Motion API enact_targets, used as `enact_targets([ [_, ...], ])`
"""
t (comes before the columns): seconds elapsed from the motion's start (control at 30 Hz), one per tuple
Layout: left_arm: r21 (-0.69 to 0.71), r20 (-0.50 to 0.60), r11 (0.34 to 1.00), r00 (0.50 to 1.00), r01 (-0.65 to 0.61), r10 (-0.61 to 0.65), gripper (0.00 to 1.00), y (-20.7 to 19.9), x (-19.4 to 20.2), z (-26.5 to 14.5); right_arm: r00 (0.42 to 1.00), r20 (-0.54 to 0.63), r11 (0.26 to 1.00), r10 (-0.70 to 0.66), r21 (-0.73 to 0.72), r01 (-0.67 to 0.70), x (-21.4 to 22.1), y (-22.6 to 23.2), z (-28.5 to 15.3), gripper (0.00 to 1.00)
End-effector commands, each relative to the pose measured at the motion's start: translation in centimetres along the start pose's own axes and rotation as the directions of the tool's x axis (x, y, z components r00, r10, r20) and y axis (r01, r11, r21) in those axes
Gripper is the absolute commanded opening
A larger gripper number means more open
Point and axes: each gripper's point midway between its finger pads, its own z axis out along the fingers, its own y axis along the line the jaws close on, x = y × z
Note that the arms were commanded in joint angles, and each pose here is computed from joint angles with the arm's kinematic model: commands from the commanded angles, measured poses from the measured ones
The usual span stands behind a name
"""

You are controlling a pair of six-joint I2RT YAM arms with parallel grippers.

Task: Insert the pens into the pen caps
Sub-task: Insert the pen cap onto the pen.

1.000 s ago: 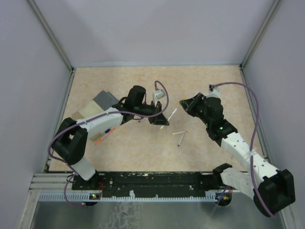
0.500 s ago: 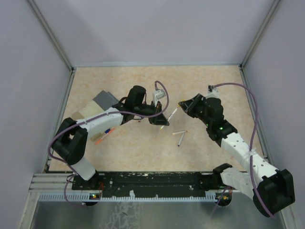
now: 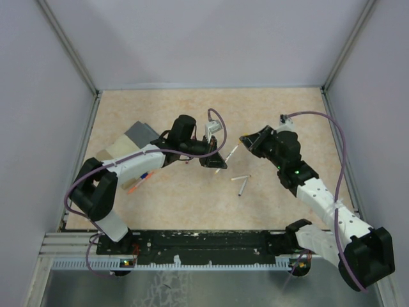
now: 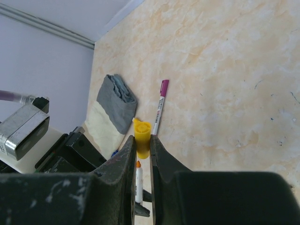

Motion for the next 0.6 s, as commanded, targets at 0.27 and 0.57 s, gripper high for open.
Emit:
enact_targets([
  [0.27,0.007,0.007,1.000,1.000,-0.031,0.031,0.00,-0.3,-0.5,0.0,1.000,0.015,0.998,0.005,-0.070,-0.003,-0.8,1.4,-0.3,0.05],
  [0.57,-0.003,0.009,1.000,1.000,-0.030,0.030,0.00,-0.2,-0.5,0.0,1.000,-0.022,0.996,0.004,-0.084,-0.006,0.0,1.4,-0.5,0.04],
])
